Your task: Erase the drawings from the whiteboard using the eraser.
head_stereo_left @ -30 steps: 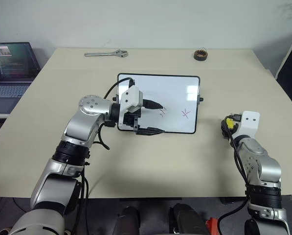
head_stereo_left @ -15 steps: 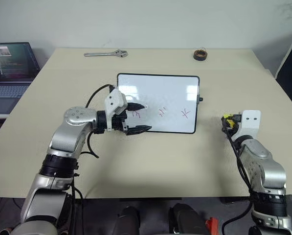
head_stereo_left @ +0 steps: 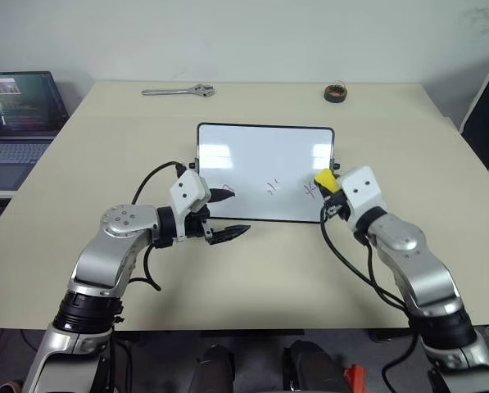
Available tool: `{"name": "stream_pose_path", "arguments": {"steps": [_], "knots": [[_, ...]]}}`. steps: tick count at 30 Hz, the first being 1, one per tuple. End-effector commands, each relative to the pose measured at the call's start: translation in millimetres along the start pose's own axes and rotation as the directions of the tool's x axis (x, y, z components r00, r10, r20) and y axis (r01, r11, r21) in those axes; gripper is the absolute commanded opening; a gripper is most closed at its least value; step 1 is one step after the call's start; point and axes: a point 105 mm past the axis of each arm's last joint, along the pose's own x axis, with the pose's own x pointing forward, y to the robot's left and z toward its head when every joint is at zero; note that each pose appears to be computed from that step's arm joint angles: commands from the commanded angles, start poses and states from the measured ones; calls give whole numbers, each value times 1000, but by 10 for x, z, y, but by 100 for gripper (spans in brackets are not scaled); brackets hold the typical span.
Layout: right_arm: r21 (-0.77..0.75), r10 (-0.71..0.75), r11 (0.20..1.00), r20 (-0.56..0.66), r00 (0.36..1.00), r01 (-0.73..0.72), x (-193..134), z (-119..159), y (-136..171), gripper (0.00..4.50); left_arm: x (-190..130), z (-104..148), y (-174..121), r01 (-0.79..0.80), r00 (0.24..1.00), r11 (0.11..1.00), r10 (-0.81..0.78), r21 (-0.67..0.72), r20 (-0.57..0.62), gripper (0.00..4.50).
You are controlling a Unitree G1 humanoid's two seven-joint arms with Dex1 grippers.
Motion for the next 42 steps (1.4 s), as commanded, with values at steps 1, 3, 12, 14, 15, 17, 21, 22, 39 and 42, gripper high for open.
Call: {"name": "stream_pose_path", "arguments": {"steps": [1,3,12,14,15,17,21,22,39,42], "knots": [[-63,4,998,42,999,-1,90,80,-20,118,15,72,-8,7,1000,1000,-8,31,29,450],[-94,36,995,27,999,-33,121,41,30,118,34,70,-33,17,999,999,-18,30,32,450],[-188,162,965,-117,980,-183,31,-246,248,118,33,57,-58,28,999,999,-29,28,29,450],[-216,53,974,-87,995,-71,84,-173,57,118,34,58,-66,32,999,999,-33,28,29,450],[-226,3,974,-73,997,-20,105,-139,-37,118,37,59,-68,33,999,999,-34,28,29,450],[-228,-43,973,-63,997,28,125,-108,-133,118,44,64,-75,36,999,999,-36,27,30,450],[-233,100,964,-144,984,-132,76,-268,89,118,55,68,-92,41,999,999,-42,24,30,450],[-237,150,953,-166,975,-187,43,-315,173,118,58,68,-96,42,999,999,-43,24,30,450],[-249,76,960,-219,973,-131,2,-352,14,117,45,75,-92,45,999,999,-46,26,24,450],[-213,186,946,-266,946,-246,-71,-431,197,117,45,74,-95,44,999,999,-44,24,25,450]]}}
